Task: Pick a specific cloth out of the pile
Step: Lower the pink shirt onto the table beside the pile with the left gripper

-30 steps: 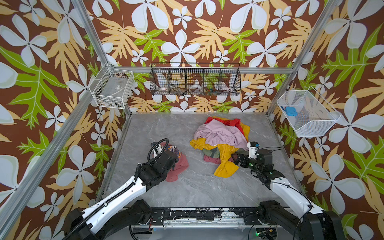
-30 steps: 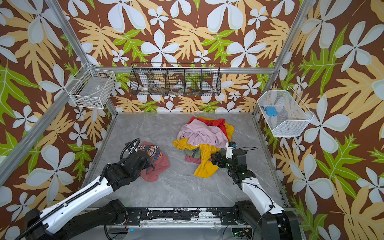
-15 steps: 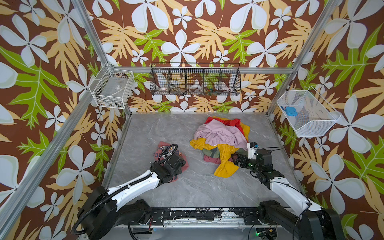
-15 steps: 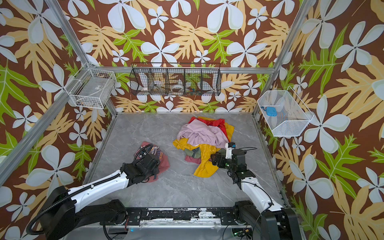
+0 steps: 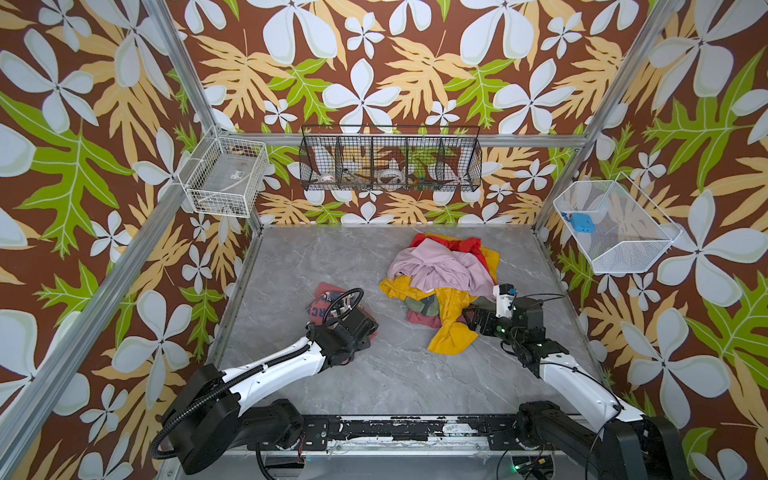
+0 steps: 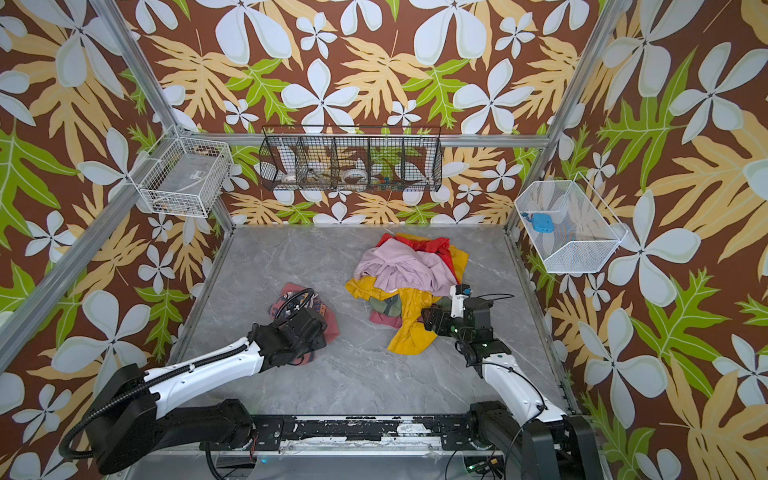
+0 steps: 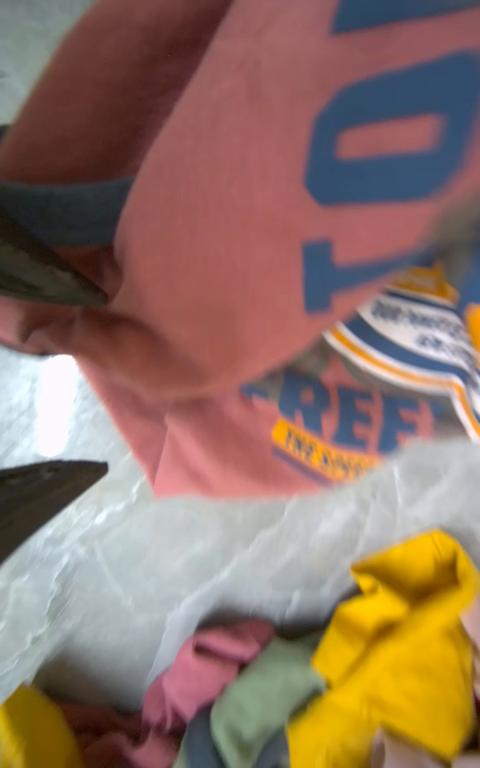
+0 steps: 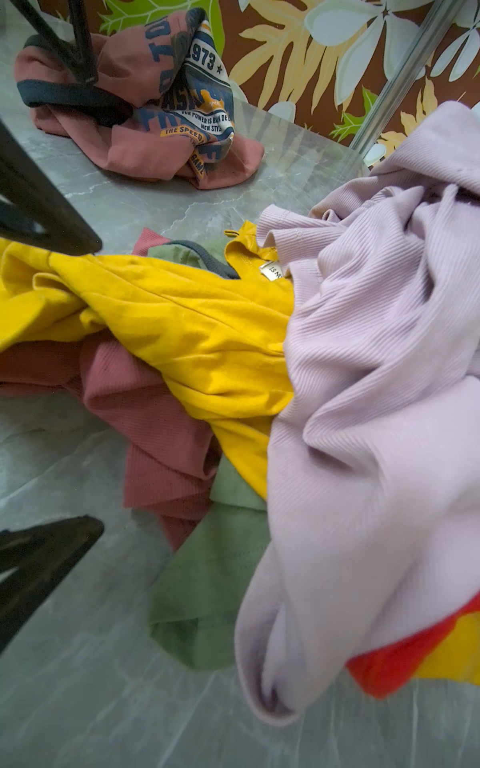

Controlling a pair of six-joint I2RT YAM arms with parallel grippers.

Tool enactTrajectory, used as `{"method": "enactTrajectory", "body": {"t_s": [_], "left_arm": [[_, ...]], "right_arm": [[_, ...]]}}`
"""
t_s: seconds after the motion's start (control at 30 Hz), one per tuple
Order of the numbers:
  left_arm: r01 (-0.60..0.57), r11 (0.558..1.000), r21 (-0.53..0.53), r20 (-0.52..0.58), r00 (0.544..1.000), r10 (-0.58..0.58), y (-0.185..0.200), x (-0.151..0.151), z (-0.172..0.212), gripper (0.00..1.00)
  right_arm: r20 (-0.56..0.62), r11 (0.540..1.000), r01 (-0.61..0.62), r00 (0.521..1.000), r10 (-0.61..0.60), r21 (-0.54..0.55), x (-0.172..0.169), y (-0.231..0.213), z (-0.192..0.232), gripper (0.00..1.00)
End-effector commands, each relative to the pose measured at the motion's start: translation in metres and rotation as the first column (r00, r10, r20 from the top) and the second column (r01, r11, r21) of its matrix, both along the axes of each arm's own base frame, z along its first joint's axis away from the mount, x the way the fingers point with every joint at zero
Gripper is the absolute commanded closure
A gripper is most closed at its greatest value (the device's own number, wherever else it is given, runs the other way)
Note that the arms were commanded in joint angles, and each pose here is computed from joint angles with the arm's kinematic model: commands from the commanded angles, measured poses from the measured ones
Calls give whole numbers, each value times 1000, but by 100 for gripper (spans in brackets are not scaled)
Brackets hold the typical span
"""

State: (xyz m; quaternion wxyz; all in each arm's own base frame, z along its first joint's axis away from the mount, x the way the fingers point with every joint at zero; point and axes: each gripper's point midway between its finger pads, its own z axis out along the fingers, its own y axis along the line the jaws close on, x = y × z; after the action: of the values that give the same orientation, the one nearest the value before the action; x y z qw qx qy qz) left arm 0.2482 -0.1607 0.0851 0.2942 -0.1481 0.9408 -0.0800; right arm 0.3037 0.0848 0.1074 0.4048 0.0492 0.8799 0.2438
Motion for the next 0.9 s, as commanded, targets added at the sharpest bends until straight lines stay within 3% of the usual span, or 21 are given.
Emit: {"method": "enactTrajectory", "body": {"t_s": [0.0, 0.2, 0.43, 0.63, 0.87], "left_arm": [[-13, 986, 167, -5, 1000, 14, 21, -4, 9, 30], [-43, 967, 253, 33, 999, 36, 32, -1, 33, 25], [-78, 931, 357, 142, 990, 28, 44, 20, 77, 1], [-4, 953, 303, 93, 995, -25, 39, 44, 59, 0], [99, 942, 320, 10, 994, -108, 36, 60, 23, 0]], "right_arm": [[24, 1000, 5, 1000, -4, -30, 5, -3, 6, 2], [32, 999, 3, 999, -1, -43, 8, -3, 10, 2], [31, 999, -6, 999, 8, -53, 7, -3, 10, 2], [39, 998, -3, 999, 6, -57, 7, -4, 13, 2], [53, 997, 13, 999, -9, -73, 5, -8, 19, 1]]}}
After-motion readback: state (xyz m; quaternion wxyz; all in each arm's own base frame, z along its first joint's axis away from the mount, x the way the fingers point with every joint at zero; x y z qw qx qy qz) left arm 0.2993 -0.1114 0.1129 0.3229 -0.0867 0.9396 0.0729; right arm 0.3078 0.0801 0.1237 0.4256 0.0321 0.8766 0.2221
